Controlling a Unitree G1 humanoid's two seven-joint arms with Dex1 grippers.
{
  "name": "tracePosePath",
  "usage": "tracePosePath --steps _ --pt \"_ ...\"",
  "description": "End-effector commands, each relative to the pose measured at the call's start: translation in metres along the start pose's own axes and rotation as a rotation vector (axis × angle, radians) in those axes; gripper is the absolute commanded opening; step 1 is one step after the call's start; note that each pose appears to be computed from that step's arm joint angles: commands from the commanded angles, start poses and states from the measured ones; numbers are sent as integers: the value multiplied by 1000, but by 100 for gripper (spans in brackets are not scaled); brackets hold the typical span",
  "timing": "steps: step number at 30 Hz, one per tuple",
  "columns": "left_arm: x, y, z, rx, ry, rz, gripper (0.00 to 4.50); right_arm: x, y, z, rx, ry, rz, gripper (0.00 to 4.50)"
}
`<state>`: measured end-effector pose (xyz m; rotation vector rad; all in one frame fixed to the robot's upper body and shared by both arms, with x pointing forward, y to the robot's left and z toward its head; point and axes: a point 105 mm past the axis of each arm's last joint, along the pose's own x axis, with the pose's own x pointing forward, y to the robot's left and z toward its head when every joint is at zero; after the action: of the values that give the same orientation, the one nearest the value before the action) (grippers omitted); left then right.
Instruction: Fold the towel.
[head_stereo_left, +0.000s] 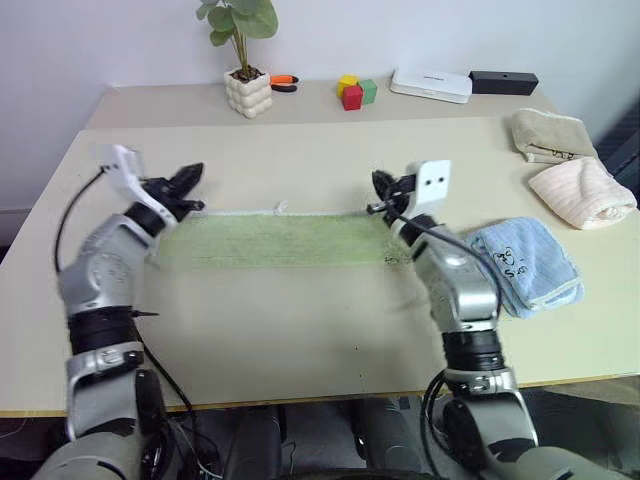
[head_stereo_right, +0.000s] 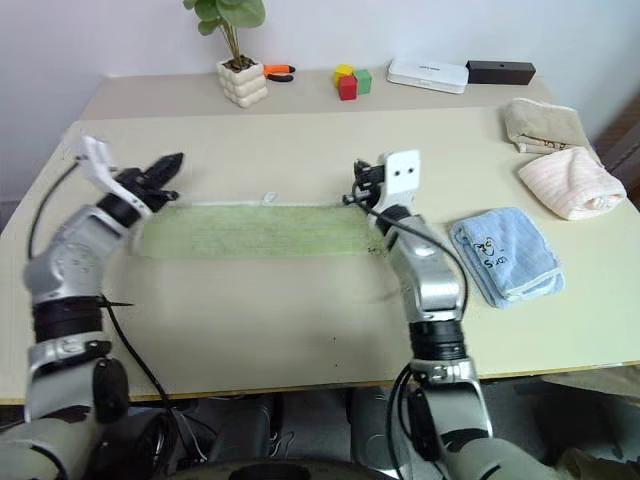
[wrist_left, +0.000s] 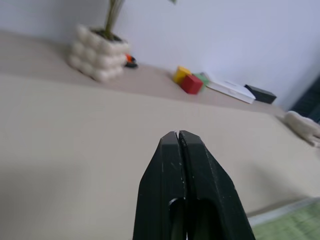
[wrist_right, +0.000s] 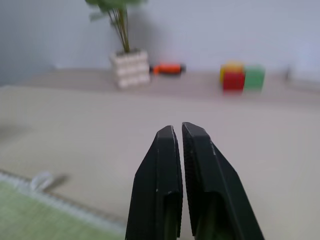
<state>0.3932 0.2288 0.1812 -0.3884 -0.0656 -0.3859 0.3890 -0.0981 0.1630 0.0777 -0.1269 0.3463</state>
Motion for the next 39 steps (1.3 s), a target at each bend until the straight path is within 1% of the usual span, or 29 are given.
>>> tracePosePath --steps 1,3,4,7,10,11,14,16,17,22,24,26,29,31,35,37,39 --pt "2 1 -26 30 28 74 0 -2 6 -25 -34 25 -45 8" --pt "1 4 -48 13 65 96 0 -6 4 -46 -39 69 -71 8" --pt "-5 11 -57 44 91 116 0 -10 -3 -56 -56 92 -93 8" --pt "-19 30 -71 101 145 156 0 -22 -22 -72 -118 128 -135 8" --pt "-40 51 -62 145 162 186 0 -40 -62 -75 -188 155 -213 8" --pt "-44 56 -59 156 161 193 0 -42 -70 -73 -201 157 -223 8" --pt "-49 63 -53 200 164 206 0 -44 -78 -67 -203 149 -220 8" --pt "-47 63 -46 217 155 196 52 -43 -82 -57 -148 129 -196 59" --pt "-46 59 -44 207 148 163 78 -42 -82 -53 -127 124 -183 84" --pt "-38 39 -27 224 120 65 335 -40 -83 -26 -59 83 -150 336" --pt "-41 36 -18 245 122 27 440 -46 -89 -10 6 61 -172 440" --pt "-43 35 -11 274 121 9 446 -52 -93 3 57 48 -194 446" --pt "-44 23 4 335 130 -71 446 -67 -82 19 235 39 -159 446" --pt "-47 8 11 390 142 -174 446 -79 -72 22 350 59 -153 446" --pt "-57 -15 17 489 185 -348 446 -110 -51 10 511 147 -148 446" --pt "-65 -24 19 494 219 -439 446 -128 -51 -1 559 192 -194 446" --pt "-70 -29 19 485 248 -501 446 -140 -47 -9 617 224 -199 446"
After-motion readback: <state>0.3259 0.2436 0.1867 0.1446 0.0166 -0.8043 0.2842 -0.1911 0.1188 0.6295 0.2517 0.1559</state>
